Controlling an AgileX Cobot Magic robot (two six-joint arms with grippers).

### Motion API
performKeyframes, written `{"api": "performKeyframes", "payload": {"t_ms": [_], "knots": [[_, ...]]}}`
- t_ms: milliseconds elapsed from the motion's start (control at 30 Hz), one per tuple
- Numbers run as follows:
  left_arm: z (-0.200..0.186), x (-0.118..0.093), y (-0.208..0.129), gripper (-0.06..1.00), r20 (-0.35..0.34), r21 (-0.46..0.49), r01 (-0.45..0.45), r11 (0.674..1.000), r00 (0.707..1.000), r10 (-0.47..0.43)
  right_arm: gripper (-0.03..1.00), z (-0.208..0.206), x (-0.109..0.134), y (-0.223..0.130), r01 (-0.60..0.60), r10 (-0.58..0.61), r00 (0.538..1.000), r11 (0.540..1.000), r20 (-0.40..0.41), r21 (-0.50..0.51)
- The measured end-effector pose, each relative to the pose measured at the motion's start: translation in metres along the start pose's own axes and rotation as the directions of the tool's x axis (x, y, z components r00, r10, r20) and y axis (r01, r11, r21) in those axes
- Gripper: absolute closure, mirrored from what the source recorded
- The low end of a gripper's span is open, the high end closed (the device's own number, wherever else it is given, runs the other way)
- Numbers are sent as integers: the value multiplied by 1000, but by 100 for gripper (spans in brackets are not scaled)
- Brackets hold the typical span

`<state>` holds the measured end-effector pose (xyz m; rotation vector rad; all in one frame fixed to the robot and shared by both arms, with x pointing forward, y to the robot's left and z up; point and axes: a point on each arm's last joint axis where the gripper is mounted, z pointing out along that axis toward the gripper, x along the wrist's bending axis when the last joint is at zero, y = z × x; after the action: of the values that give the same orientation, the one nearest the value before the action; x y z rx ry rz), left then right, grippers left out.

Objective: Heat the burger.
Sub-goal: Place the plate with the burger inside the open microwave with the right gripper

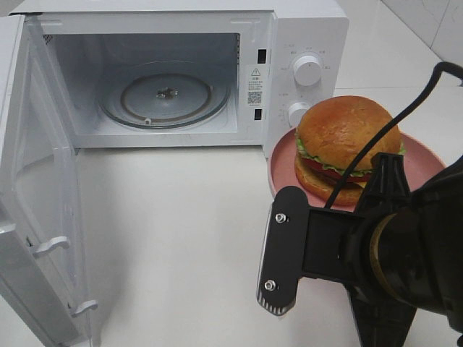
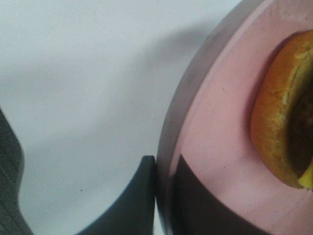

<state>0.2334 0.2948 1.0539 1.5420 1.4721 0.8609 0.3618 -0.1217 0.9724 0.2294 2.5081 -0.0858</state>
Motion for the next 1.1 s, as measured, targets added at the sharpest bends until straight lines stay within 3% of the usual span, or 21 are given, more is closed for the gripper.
{"api": "performKeyframes", "payload": {"t_ms": [267, 500, 833, 1000, 1100], "knots": [[0, 0, 0, -3, 0, 0, 0, 1000, 1000, 0, 93, 0, 1, 4, 156, -156, 988, 987, -3, -48], [0, 0, 0, -3, 0, 0, 0, 1000, 1000, 0, 93, 0, 2, 8, 211, -211, 977, 973, 11, -97], [0, 0, 0, -3, 0, 0, 0, 1000, 1000, 0, 93, -1, 2, 14, 359, -357, 933, 920, 46, -157], [0, 0, 0, -3, 0, 0, 0, 1000, 1000, 0, 93, -1, 2, 19, 463, -457, 886, 863, 81, -203], [0, 0, 0, -3, 0, 0, 0, 1000, 1000, 0, 93, 0, 1, 20, 468, -461, 884, 858, 82, -213]]}}
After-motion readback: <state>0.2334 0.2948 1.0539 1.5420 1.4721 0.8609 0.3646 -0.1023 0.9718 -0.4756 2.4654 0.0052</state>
